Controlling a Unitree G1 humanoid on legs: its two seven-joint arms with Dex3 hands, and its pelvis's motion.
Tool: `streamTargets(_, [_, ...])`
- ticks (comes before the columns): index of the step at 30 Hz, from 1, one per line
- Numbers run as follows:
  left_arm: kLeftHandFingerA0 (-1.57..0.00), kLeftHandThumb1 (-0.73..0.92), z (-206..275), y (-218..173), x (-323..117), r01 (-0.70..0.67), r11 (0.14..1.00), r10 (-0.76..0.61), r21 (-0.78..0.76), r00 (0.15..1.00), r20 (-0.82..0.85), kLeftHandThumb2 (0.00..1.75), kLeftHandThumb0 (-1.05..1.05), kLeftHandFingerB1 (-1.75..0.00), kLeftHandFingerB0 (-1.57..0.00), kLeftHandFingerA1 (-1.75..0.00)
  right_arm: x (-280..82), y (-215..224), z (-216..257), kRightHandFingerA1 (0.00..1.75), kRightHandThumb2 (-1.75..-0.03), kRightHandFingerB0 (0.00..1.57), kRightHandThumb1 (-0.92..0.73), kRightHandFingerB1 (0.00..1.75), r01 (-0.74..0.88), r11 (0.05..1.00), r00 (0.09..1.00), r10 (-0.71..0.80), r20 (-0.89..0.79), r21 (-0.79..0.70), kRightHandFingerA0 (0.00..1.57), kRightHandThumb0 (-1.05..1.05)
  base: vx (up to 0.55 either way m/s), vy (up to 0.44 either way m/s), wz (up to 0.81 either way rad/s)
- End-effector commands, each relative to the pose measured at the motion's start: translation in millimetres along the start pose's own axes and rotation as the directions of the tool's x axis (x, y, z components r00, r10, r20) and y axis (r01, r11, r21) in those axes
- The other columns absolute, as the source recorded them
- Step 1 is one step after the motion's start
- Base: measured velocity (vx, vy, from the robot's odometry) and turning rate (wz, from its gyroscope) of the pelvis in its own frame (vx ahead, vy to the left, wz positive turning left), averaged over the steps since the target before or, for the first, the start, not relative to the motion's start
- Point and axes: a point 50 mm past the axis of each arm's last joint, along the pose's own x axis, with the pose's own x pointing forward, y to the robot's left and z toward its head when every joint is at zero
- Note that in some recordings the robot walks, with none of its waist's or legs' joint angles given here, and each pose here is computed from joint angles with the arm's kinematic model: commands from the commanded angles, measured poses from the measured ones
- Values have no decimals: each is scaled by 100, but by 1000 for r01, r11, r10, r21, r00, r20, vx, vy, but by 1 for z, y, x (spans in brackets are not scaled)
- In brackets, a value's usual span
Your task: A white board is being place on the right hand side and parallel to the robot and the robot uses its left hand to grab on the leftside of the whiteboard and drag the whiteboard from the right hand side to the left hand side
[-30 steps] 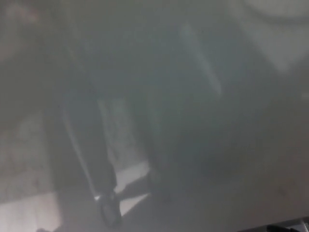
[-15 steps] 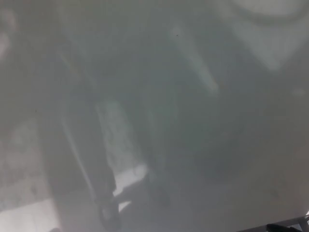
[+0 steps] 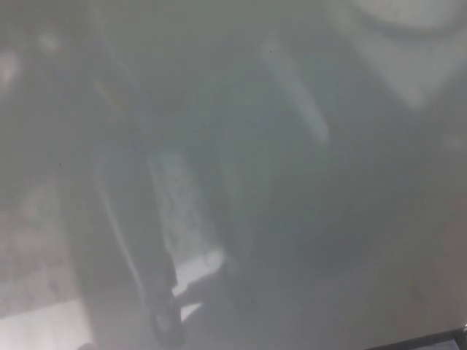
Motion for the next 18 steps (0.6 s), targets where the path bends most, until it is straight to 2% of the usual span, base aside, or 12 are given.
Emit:
streamTargets(1, [0, 36, -3, -8, 5, 67, 997, -73, 50, 989, 132, 73, -55, -10, 0, -10, -9, -8, -11, 59, -67, 54, -88, 37, 23, 1000, 999, -23, -23, -7, 82, -30, 0, 0, 0])
streamTargets(4, [0, 40, -23, -11, 8, 78, 997, -81, 30, 988, 128, 71, -63, -2, 0, -1, -15, -9, -20, 58, -67, 56, -89, 37, 31, 999, 998, -31, -56, 6, 83, -29, 0, 0, 0])
streamTargets(5, [0, 49, -62, -11, 10, -95, 994, 88, 50, 988, 124, 85, -72, -12, 0, -21, -18, -8, -25, 57, -67, 55, -89, 37, 31, 1000, 997, -31, -74, 5, 83, -29, 0, 0, 0])
streamTargets(6, [0, 50, -76, -11, 9, -141, 990, 139, 16, 984, 113, 86, -72, -12, 0, -23, -20, -7, -28, 58, -67, 54, -88, 37, 28, 1000, 996, -27, -79, 9, 82, -28, 0, 0, 0])
streamTargets(10, [0, 50, -84, -12, 7, -157, 988, 155, 7, 982, 109, 86, -72, -12, 0, -23, -23, -7, -32, 58, -67, 54, -88, 37, 27, 1000, 996, -26, -88, 10, 82, -28, -6, -2, -2])
streamTargets(11, [0, 48, -118, -18, 5, -247, 969, 246, 25, 968, 37, 83, -72, -8, 0, -19, -26, -6, -35, 56, -67, 52, -90, 36, 20, 1000, 995, -21, -95, -12, 82, -28, 0, 0, 0])
streamTargets(12, [0, 48, -132, -21, 3, -284, 958, 284, 36, 959, 9, 83, -72, -8, 0, -19, -27, -6, -36, 56, -67, 52, -90, 36, 17, 1000, 995, -19, -97, -21, 82, -28, 0, 0, 0])
streamTargets(14, [0, 48, -133, -21, 3, -287, 957, 287, 39, 958, 11, 83, -72, -8, 0, -19, -27, -6, -36, 56, -67, 52, -90, 36, 17, 1000, 995, -19, -97, -21, 82, -28, 0, 0, 0])
streamTargets(15, [0, 55, -161, -29, -2, -301, 954, 301, 11, 952, -59, 68, -54, -4, 0, -17, -28, -5, -38, 58, -66, 50, -87, 36, 24, 1000, 994, -24, -102, 1, 79, -29, 0, 0, 0])
streamTargets(16, [0, 55, -173, -33, -5, -308, 951, 307, 0, 947, -90, 68, -54, -4, 0, -17, -28, -4, -39, 58, -66, 50, -87, 36, 27, 1000, 994, -26, -104, 10, 79, -29, 0, 0, 0])
streamTargets(17, [-5, 48, -182, -36, -5, -317, 948, 317, 17, 939, -135, 74, -63, -8, 0, -22, -26, -4, -38, 57, -67, 51, -89, 36, 29, 1000, 994, -27, -105, 10, 78, -28, 0, 0, 0])
streamTargets(18, [-12, 56, -188, -39, -6, -313, 950, 310, 5, 938, -157, 60, -54, -5, 0, -29, -26, -4, -38, 57, -67, 49, -87, 35, 29, 1000, 994, -28, -108, 10, 79, -30, 0, 0, 0])
